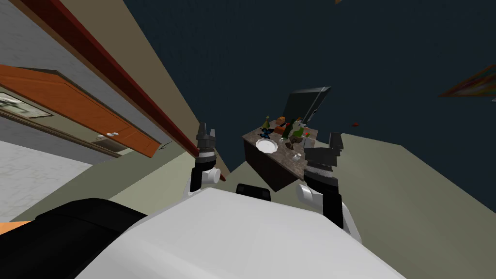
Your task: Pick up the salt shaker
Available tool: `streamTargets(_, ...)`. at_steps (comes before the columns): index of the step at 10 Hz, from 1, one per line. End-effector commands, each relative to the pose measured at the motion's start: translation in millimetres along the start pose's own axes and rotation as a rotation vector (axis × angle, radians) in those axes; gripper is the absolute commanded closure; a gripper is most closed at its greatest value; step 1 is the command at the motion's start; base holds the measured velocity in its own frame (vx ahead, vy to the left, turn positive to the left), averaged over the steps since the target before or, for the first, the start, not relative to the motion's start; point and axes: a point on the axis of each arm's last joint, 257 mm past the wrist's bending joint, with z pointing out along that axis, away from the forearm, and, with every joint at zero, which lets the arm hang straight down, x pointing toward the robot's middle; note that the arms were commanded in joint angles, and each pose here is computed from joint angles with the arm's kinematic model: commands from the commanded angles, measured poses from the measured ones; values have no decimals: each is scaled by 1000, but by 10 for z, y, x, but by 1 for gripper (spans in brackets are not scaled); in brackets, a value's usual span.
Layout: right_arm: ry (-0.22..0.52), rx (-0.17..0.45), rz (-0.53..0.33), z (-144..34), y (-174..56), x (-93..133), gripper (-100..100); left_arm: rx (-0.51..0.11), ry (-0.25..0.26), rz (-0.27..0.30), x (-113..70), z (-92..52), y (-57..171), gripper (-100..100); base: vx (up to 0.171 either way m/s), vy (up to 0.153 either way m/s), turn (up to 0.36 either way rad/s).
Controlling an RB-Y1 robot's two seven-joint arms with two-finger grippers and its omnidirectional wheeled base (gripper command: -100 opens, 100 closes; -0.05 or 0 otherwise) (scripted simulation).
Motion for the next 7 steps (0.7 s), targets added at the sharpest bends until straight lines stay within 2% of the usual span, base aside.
streamTargets(1, 30, 5, -33, 0, -31, 22, -100, 0, 0, 0, 0, 0, 0, 0, 10, 6, -29)
streamTargets(4, 91, 20, -136, -8, -153, 34, -100, 0, 0, 0, 0, 0, 0, 0, 33, 23, -50)
streamTargets(7, 136, 38, -279, -21, -328, -23, -100, 0, 0, 0, 0, 0, 0, 0, 53, 32, -82)
